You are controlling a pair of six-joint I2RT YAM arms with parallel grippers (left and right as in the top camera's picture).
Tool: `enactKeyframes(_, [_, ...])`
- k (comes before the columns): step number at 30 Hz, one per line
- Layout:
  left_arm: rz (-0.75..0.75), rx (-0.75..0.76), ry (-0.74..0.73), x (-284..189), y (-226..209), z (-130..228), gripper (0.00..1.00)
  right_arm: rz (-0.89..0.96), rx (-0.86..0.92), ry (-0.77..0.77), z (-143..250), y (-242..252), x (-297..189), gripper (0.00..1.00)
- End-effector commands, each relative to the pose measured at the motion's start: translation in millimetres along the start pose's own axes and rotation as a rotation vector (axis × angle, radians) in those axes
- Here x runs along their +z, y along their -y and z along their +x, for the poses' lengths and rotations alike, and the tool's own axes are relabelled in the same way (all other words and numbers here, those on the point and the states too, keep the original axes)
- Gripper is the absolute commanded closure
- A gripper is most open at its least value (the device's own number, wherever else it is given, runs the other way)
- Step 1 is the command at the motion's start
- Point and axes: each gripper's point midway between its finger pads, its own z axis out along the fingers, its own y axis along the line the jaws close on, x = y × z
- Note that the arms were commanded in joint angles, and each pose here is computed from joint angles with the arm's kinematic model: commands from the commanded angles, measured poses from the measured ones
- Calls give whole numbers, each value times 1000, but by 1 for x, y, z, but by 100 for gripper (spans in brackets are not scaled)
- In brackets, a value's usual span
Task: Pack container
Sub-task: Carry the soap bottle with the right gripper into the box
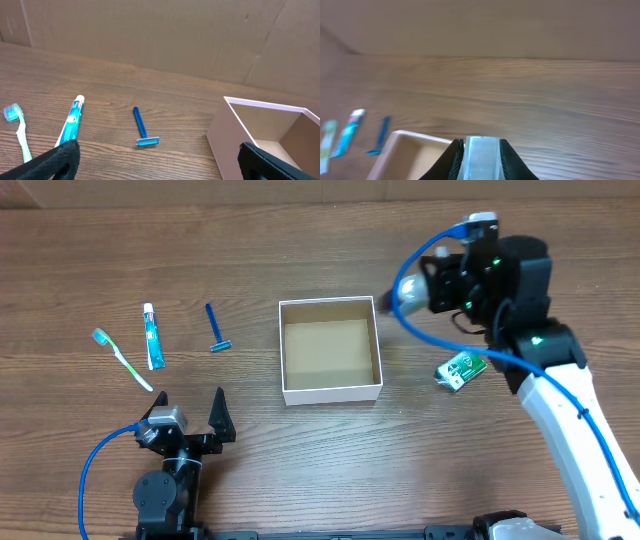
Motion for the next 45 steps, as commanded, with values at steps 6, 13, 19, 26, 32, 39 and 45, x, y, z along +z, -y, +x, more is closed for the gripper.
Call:
enactKeyframes(6, [-12, 0, 6, 0, -3, 0, 0, -150, -42, -20, 15, -98, 20, 87])
enactKeyframes(13, [-12, 0, 6, 0, -3, 0, 0, -159, -49, -54, 47, -120, 82, 87])
enactKeyframes(19, [-11, 0, 6, 0, -3, 0, 0, -77, -59, -32, 61, -116, 116, 87])
enactKeyframes(26, [-12, 0, 6, 0, -3, 0, 0, -3, -57, -55, 83, -102, 141, 86])
enactKeyframes(32, [-11, 0, 5, 0, -3, 0, 0, -8, -57, -54, 88, -104, 149, 83])
enactKeyframes(39, [-12, 0, 6, 0, -3, 0, 0, -46, -69, -36, 87, -121, 148, 56])
enactKeyframes(45, [-11, 0, 5, 0, -3, 0, 0, -61, -73, -22, 85, -128, 147, 46])
